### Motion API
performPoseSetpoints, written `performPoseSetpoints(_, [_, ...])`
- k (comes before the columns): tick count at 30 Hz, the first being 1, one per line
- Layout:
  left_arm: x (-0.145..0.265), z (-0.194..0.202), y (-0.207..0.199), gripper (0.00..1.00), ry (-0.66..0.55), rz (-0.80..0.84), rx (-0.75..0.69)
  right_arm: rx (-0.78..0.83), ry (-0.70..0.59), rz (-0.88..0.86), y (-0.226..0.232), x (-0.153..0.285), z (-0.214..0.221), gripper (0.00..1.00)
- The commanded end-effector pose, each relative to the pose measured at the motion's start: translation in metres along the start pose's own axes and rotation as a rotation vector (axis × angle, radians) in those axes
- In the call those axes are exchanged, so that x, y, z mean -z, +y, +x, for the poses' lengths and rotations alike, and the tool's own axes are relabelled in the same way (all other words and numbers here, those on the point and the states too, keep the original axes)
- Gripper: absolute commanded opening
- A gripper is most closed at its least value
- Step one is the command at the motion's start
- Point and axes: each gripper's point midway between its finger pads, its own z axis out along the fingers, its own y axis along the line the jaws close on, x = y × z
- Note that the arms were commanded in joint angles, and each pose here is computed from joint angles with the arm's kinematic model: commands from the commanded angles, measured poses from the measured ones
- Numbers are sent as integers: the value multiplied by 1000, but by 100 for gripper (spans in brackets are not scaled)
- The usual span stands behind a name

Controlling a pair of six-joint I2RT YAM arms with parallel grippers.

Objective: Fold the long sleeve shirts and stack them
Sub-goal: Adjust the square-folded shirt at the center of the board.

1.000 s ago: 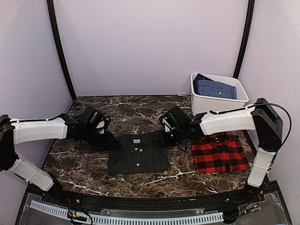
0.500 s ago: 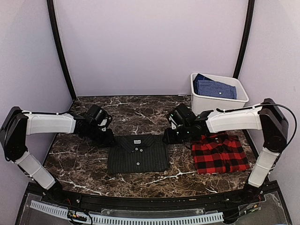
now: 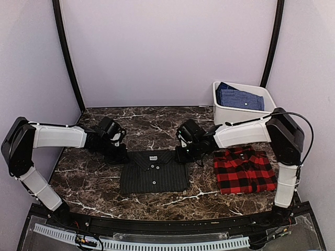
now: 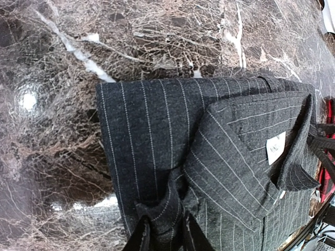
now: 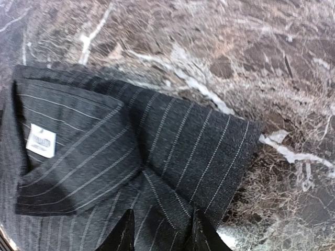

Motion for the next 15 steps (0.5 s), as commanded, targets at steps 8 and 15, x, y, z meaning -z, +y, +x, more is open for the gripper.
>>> performPoseSetpoints(8, [0, -2, -3, 17, -2, 30, -14, -6, -3, -27, 6, -8, -2, 32])
performPoseSetpoints(15, [2, -3, -6, 11, -4, 40, -26, -9, 0, -55, 13, -6, -4, 14])
